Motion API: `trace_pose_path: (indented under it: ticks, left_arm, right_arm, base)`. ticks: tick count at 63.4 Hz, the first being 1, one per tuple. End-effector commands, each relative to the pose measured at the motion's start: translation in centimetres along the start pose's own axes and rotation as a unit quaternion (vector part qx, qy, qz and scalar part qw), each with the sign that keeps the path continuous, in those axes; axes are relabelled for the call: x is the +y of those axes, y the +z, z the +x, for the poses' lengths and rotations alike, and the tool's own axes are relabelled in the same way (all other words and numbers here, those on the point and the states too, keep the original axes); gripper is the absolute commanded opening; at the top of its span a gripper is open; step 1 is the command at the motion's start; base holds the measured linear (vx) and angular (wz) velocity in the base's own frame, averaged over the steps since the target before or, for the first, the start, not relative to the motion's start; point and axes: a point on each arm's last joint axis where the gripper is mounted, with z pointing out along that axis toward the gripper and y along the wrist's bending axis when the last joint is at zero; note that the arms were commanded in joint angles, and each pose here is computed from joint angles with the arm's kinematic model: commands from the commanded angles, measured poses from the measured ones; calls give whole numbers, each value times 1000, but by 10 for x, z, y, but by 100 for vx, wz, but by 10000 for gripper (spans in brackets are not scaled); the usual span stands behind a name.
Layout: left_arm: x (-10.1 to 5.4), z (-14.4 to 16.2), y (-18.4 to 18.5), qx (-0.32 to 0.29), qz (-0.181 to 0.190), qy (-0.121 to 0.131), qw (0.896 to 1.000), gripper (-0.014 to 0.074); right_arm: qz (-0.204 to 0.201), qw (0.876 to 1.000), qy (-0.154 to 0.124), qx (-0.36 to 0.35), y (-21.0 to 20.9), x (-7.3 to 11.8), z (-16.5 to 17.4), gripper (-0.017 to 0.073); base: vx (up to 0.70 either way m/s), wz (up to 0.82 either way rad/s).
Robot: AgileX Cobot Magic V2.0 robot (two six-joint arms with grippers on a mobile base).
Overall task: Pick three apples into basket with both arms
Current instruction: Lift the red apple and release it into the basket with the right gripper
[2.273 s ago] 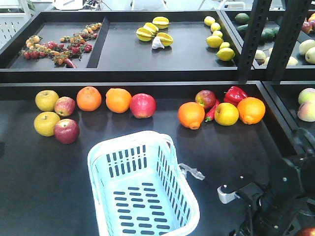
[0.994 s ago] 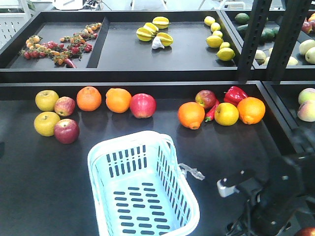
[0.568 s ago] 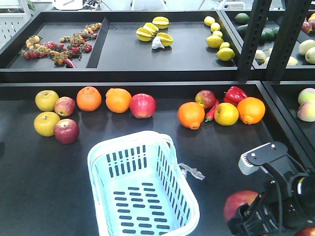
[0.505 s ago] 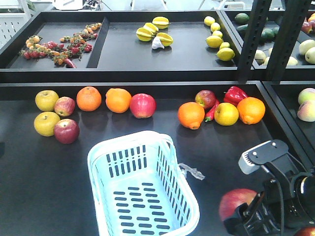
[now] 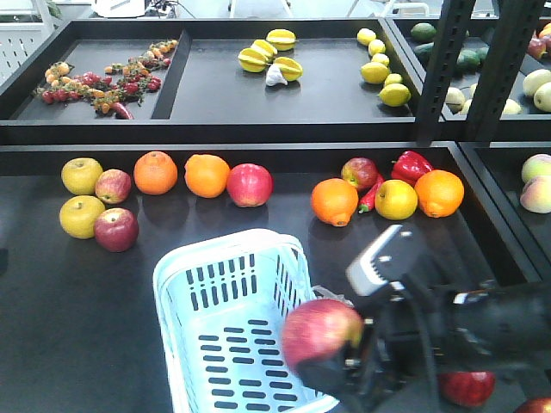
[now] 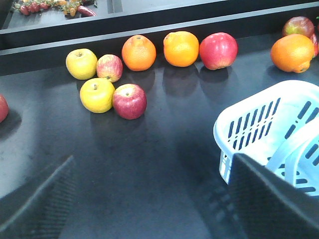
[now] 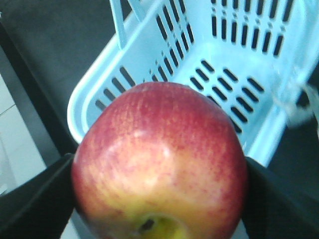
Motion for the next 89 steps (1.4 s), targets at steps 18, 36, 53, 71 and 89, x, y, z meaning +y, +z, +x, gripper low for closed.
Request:
trace_pose_path:
  ticks: [18, 36, 53, 71, 89]
  left_arm:
    - [0, -11, -5, -40, 6, -2, 999, 586]
    - [0, -11, -5, -40, 6, -2, 999, 586]
    - [0, -11, -5, -40, 6, -2, 999, 586]
    - [0, -11, -5, -40, 6, -2, 999, 586]
    - [0, -11, -5, -35, 4, -2, 999, 586]
  right_arm:
    - [12, 999, 5, -35, 42, -4, -12, 557]
    - [19, 999, 10, -40, 44, -6, -12, 726]
    - [60, 996, 17, -60, 35, -12, -17, 697]
    - [132, 988, 66, -35, 2, -43, -8, 672]
    - [241, 954, 164, 67, -33, -93, 29, 658]
  base:
    - [0, 0]
    - [0, 0]
    - [0, 0]
    - [0, 0]
    - [0, 0]
